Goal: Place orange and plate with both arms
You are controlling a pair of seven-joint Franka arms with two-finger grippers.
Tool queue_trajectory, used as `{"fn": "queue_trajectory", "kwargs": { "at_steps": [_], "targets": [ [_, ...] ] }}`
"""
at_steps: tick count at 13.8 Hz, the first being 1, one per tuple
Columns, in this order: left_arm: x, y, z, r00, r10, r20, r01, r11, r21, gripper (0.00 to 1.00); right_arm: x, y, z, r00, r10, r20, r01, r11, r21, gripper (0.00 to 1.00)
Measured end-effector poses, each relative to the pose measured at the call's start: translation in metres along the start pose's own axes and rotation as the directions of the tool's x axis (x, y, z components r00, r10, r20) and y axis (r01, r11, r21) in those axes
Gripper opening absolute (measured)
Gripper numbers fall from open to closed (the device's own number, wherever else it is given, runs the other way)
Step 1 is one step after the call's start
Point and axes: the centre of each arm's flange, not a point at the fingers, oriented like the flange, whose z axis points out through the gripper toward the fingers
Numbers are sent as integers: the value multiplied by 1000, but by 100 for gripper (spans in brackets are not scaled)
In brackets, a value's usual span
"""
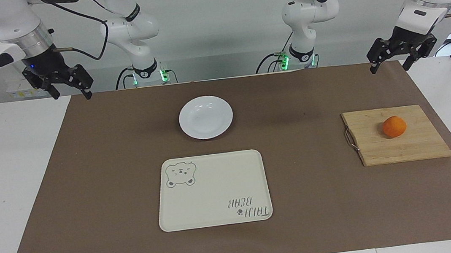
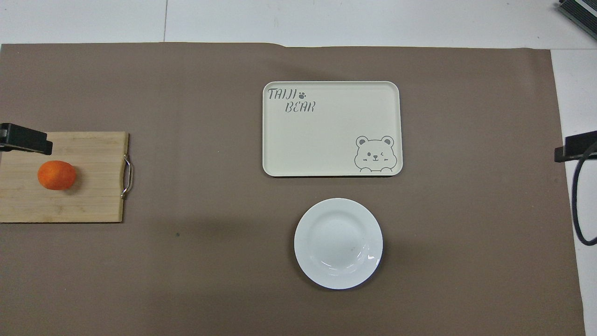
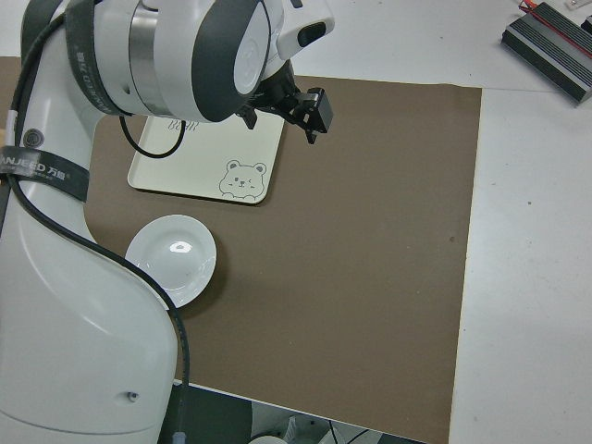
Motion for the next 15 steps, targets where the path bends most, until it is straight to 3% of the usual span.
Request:
{"fn": "queue_trajectory", "kwargs": {
  "at_steps": [15],
  "targets": [
    [0,1,0,1000,4,-1,-4,1000,0,100,-1,3,12,990,-139,16,139,990,2,100]
  ]
}}
